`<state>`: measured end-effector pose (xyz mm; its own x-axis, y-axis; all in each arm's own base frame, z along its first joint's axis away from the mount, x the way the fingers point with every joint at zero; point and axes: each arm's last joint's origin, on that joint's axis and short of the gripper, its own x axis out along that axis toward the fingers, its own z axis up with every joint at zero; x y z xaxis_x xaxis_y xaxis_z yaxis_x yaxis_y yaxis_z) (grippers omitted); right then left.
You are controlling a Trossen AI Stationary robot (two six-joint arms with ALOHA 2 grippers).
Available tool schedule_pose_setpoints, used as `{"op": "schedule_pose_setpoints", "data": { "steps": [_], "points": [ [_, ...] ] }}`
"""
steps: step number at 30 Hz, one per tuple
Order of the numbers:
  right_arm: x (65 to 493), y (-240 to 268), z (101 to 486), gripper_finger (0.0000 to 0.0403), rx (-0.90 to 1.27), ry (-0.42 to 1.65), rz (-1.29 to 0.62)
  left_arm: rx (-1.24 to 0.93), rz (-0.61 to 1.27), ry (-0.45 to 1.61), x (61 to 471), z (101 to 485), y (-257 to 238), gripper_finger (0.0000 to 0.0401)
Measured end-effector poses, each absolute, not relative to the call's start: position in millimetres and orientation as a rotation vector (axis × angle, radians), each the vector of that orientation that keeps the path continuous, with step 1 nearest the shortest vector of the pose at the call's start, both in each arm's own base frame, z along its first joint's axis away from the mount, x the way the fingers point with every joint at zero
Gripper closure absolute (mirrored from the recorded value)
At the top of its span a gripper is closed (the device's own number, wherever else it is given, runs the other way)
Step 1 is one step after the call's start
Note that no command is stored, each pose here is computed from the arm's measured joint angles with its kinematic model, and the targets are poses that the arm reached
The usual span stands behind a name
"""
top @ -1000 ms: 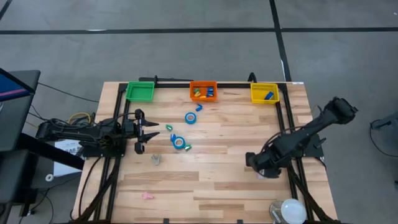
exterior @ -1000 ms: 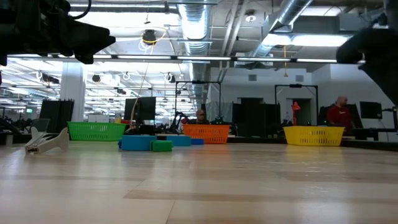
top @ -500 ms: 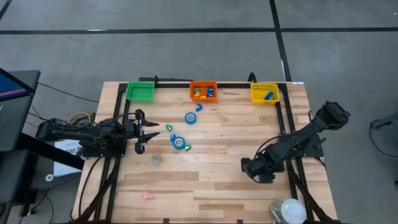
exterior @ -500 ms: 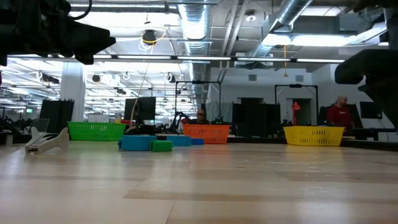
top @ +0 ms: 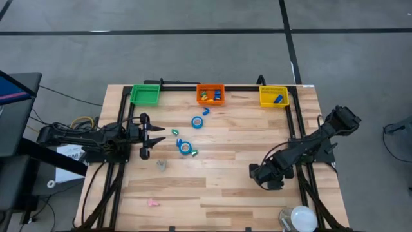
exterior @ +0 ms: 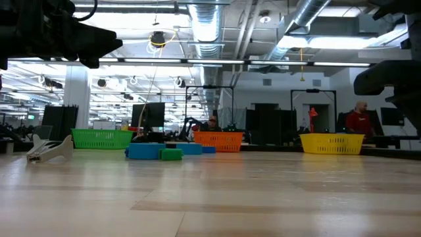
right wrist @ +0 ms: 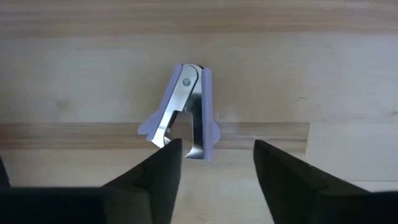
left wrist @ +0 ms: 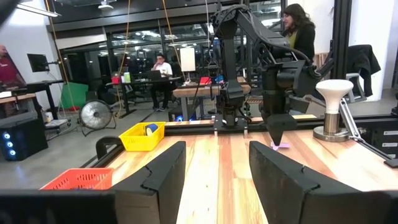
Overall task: Pick and place Stapler, Stapler remover, tape
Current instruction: Put the purple staple remover into the green bin
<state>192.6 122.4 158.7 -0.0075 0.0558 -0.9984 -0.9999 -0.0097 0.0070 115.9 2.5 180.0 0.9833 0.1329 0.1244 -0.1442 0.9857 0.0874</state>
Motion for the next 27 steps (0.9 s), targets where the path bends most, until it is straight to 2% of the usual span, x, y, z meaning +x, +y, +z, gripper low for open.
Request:
{"op": "schedule_pose_setpoints", "data": {
  "steps": [7,12,17,27],
  "points": [
    [193.2,121.5,158.7,0.0290,-1.167,1.171,1.244,0.096,0.139,-0.119,115.9,180.0,2.5,0.0233],
    [195.0,118.6,158.7,0.0323,-1.154,1.177,1.235,0.096,0.140,-0.119,115.9,180.0,2.5,0.0233],
    [195.6,117.4,158.7,0.0337,-1.149,1.181,1.231,0.096,0.139,-0.119,115.9,180.0,2.5,0.0233],
    [192.1,122.9,158.8,0.0338,-1.133,1.193,1.217,0.096,0.140,-0.119,115.9,180.0,2.5,0.0233]
  ]
}}
